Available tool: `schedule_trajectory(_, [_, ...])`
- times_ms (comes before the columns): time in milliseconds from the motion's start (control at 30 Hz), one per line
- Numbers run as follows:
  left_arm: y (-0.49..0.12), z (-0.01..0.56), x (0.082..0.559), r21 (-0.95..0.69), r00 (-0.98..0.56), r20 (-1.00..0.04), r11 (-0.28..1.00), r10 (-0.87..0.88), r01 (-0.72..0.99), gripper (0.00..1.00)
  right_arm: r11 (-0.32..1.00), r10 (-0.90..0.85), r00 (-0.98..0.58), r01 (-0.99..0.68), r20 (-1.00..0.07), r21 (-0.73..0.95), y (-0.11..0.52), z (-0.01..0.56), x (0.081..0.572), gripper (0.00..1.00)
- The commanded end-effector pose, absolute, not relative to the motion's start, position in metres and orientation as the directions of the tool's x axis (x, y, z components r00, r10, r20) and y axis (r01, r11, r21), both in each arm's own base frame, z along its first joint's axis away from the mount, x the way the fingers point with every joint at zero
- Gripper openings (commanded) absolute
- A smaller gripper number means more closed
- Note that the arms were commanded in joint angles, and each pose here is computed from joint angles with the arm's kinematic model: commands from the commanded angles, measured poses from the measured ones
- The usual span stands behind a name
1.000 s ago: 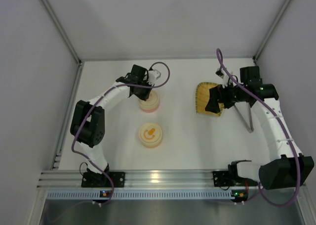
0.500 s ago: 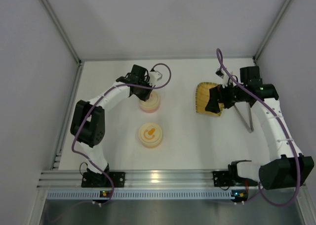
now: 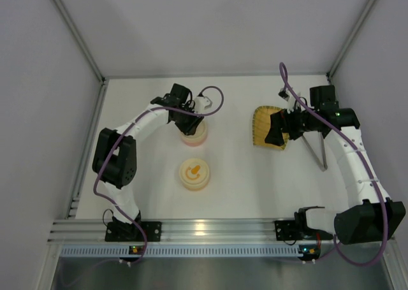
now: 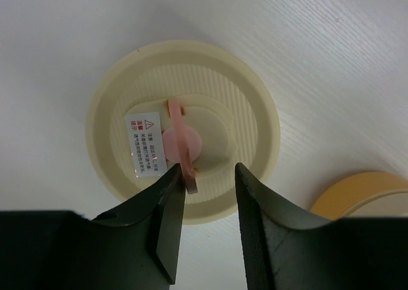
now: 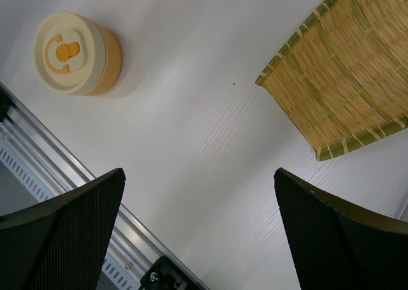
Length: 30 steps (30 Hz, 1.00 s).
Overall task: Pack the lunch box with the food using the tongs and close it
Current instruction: Close the box lid on the packing box.
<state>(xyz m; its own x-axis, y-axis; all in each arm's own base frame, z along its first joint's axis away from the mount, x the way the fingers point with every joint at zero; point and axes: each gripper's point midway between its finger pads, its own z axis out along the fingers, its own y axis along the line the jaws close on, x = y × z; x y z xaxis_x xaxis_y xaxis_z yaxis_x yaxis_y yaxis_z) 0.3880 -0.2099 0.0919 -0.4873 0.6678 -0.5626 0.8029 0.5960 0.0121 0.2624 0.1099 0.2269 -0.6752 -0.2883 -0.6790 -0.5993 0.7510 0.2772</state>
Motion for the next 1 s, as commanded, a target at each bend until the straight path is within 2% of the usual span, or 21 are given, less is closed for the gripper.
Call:
schedule_trajectory(0, [-0.227, 0.123, 0.378, -0.036, -0.444, -0.62, 0.541, 0.647, 0.84, 0.42, 0.754, -0.265, -0.651, -0.6, -0.712, 0.268, 0.108, 0.236, 0.267, 0.99])
schedule_trajectory(133, [-0.232, 0.139, 0.37, -0.06, -0.429, -0.654, 0.522, 0.624, 0.851, 0.44, 0.754, -0.265, -0.651, -0.6, -0.712, 0.268, 0.108, 0.235, 0.266, 0.99])
schedule_trajectory(333, [-0.236, 0.151, 0.365, -0.069, -0.412, -0.672, 0.502, 0.615, 0.862, 0.55, 0.753, -0.265, -0.648, -0.602, -0.714, 0.267, 0.108, 0.236, 0.266, 0.99])
schedule_trajectory(500, [-0.231, 0.156, 0.374, -0.029, -0.415, -0.678, 0.542, 0.606, 0.84, 0.53, 0.753, -0.264, -0.647, -0.601, -0.715, 0.266, 0.108, 0.236, 0.265, 0.99])
schedule_trajectory(533, [-0.232, 0.16, 0.378, -0.016, -0.406, -0.693, 0.55, 0.596, 0.835, 0.52, 0.754, -0.265, -0.647, -0.601, -0.715, 0.265, 0.108, 0.235, 0.265, 0.99])
schedule_trajectory(633, [-0.232, 0.162, 0.384, -0.023, -0.432, -0.7, 0.587, 0.568, 0.809, 0.27, 0.755, -0.264, -0.648, -0.6, -0.715, 0.265, 0.107, 0.236, 0.266, 0.99])
schedule_trajectory(667, [-0.23, 0.162, 0.388, -0.011, -0.436, -0.699, 0.602, 0.567, 0.799, 0.16, 0.755, -0.263, -0.649, -0.599, -0.714, 0.266, 0.107, 0.236, 0.265, 0.99])
schedule_trajectory(700, [-0.23, 0.162, 0.39, -0.006, -0.44, -0.698, 0.61, 0.565, 0.792, 0.12, 0.755, -0.264, -0.647, -0.601, -0.716, 0.264, 0.107, 0.236, 0.265, 0.99])
schedule_trajectory(767, [-0.226, 0.16, 0.396, 0.008, -0.456, -0.692, 0.637, 0.56, 0.771, 0.06, 0.755, -0.264, -0.648, -0.6, -0.715, 0.265, 0.107, 0.236, 0.265, 0.99])
schedule_trajectory(967, [-0.228, 0.151, 0.399, -0.01, -0.474, -0.679, 0.639, 0.561, 0.769, 0.04, 0.756, -0.263, -0.648, -0.599, -0.715, 0.265, 0.107, 0.236, 0.266, 1.0])
